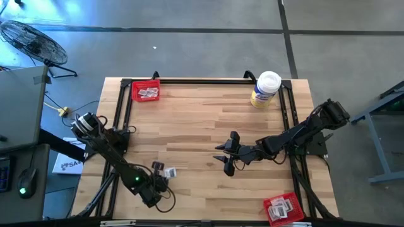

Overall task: Pick & Place First Aid Supplies
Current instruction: Put the white and orange ointment pack into the top red bin

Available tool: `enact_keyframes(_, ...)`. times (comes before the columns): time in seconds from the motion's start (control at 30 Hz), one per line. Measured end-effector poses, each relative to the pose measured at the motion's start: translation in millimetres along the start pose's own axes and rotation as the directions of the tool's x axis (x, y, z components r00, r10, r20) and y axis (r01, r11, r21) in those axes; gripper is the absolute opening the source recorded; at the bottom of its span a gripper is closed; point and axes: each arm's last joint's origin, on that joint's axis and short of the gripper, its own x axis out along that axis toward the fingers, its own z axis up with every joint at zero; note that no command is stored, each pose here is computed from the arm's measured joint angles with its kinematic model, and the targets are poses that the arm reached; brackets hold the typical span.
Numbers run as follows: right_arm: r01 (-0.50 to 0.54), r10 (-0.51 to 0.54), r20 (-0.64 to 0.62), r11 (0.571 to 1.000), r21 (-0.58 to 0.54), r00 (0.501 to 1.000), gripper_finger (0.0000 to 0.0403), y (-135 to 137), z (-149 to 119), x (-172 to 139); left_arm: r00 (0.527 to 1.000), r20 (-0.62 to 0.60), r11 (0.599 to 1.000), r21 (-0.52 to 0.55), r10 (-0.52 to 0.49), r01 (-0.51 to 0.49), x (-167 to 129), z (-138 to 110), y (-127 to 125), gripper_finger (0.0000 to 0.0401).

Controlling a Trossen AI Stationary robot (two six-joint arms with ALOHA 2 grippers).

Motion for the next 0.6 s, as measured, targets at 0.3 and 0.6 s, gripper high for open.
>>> enact_keyframes(0.3,0.0,0.0,0.0,1.0,-0.001,1.0,0.0184,0.0,0.0,0.0,0.994,0.073,0.995,-0.068,0.081,-0.076,-40.5,-3.0,21.4,0.0002)
enact_keyframes(0.6,0.022,-0.022,0.001,0.999,-0.024,1.0,0.0184,-3.4,0.8,1.4,0.918,0.173,0.92,-0.239,0.357,-0.312,-103.3,-10.1,99.4,0.0)
